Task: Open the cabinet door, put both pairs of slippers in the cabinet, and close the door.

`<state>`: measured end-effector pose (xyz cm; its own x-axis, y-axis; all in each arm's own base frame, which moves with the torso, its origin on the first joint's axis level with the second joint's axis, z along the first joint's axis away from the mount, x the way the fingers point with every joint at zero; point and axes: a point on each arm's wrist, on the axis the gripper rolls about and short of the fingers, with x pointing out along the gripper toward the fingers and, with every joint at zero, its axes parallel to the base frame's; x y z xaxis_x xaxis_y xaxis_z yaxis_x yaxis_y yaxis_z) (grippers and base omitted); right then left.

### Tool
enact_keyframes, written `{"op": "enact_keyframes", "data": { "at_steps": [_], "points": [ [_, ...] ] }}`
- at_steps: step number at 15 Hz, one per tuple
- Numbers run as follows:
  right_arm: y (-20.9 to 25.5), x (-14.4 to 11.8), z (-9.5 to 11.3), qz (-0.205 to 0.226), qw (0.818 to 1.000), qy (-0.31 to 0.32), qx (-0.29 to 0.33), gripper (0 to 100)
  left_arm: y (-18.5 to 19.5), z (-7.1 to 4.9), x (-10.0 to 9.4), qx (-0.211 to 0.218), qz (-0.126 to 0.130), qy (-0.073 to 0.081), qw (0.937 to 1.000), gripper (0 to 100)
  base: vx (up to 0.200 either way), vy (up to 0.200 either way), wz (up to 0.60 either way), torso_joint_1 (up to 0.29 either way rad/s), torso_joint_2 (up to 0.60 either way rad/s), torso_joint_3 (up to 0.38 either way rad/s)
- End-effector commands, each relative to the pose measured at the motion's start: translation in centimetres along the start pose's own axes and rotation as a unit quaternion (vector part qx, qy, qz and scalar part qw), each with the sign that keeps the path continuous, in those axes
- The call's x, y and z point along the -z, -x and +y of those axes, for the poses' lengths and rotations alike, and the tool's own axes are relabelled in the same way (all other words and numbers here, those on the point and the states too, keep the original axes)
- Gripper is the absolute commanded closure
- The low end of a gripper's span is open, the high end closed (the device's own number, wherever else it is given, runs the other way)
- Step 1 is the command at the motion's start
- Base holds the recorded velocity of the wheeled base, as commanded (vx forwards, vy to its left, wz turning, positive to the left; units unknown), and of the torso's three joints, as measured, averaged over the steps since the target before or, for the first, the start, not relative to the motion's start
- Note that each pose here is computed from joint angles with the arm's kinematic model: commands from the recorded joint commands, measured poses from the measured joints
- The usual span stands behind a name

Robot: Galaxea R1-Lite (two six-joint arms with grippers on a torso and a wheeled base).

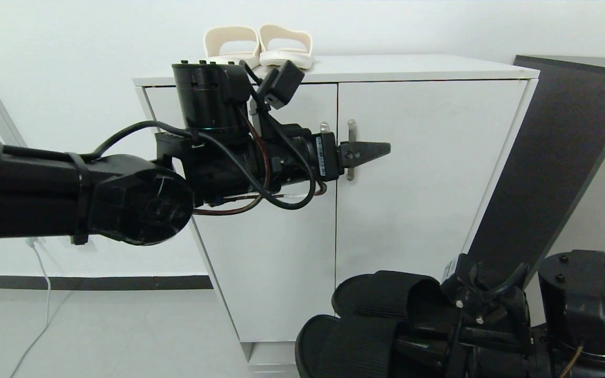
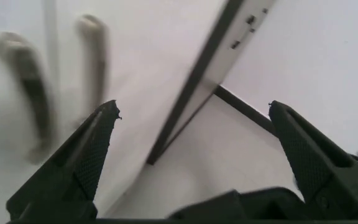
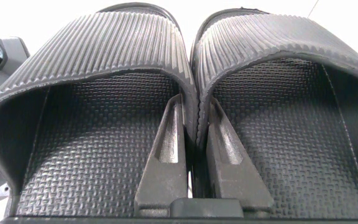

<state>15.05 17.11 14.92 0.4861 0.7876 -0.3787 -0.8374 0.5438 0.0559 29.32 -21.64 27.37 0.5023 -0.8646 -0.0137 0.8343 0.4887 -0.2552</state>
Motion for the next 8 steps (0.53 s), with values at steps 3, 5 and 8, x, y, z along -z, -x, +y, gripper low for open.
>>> {"op": "enact_keyframes", "data": {
  "at_steps": [3,5,8],
  "points": [
    [0.0,0.0,0.0,0.000,1.000,0.000,0.000,100,-1.5,2.1,0.3,-0.027,-0.004,0.001,0.9996,0,0.000,0.000,0.00,0.000,0.00,0.000],
    [0.0,0.0,0.0,0.001,1.000,0.000,0.000,100,-2.2,2.5,0.5,-0.028,-0.002,0.002,0.9996,0,0.000,0.000,0.00,0.000,0.00,0.000],
    [0.0,0.1,0.0,0.001,1.000,0.000,0.000,100,-3.4,3.2,1.3,-0.028,0.004,0.005,0.9996,0,0.000,0.000,0.00,0.000,0.00,0.000]
  ]
}}
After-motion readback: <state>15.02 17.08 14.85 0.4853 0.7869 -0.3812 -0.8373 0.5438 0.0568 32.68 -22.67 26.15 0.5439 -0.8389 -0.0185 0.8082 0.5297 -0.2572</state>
